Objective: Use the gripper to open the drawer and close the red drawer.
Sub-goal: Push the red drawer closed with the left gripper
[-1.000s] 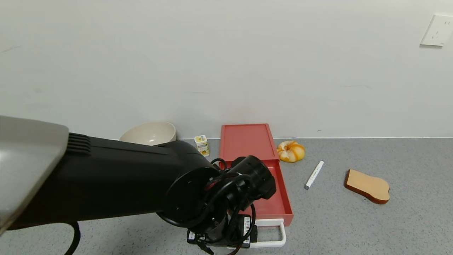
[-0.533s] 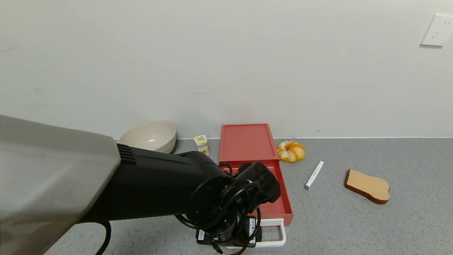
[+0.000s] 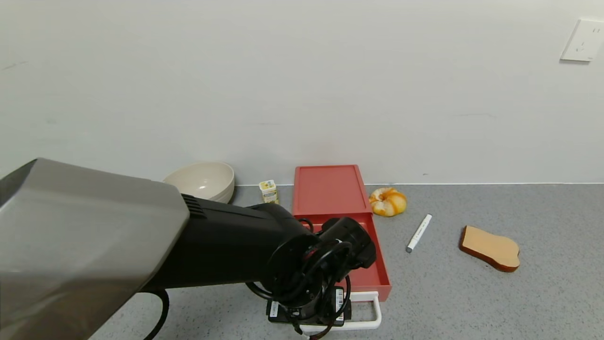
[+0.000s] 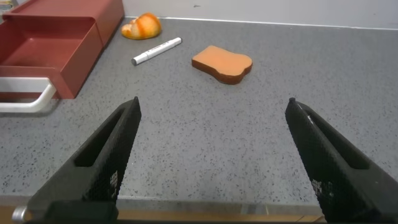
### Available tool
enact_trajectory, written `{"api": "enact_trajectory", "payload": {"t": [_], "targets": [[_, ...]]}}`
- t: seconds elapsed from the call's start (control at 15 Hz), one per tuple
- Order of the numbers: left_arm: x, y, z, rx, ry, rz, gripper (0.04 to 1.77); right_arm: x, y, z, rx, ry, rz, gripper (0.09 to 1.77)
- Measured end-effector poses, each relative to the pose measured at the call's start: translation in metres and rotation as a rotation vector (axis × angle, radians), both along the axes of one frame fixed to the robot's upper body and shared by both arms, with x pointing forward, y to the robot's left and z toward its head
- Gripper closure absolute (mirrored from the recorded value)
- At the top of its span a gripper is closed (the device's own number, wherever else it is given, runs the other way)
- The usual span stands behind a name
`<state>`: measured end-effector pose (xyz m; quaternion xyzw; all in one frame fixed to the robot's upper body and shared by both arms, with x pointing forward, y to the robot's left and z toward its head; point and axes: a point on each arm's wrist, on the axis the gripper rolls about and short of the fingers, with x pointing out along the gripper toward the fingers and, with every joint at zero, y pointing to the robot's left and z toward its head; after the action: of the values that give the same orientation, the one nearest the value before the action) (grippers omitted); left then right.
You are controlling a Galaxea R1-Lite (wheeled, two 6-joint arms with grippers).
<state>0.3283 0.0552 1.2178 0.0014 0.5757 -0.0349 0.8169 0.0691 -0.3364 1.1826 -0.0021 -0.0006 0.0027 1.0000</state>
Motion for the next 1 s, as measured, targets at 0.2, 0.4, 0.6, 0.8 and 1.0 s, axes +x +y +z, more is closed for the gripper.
{"api": "enact_trajectory", "payload": {"t": [0.2, 0.4, 0.6, 0.8, 1.0], "targets": [[0.004, -0.002, -0.004, 0.003, 0.004, 0.005, 0.09, 0.0, 0.0, 0.0, 0.0, -0.001, 0.0, 0.15], [0.005, -0.004, -0.007, 0.006, 0.008, 0.006, 0.09, 0.0, 0.0, 0.0, 0.0, 0.0, -0.001, 0.15], [0.008, -0.007, -0.009, 0.007, 0.0, 0.01, 0.09, 0.0, 0.0, 0.0, 0.0, -0.001, 0.0, 0.15], [0.011, -0.011, -0.011, 0.003, -0.006, 0.026, 0.09, 0.0, 0.0, 0.0, 0.0, 0.0, -0.001, 0.15], [0.013, -0.013, -0.012, 0.001, -0.009, 0.031, 0.09, 0.0, 0.0, 0.0, 0.0, -0.001, 0.0, 0.15]]}}
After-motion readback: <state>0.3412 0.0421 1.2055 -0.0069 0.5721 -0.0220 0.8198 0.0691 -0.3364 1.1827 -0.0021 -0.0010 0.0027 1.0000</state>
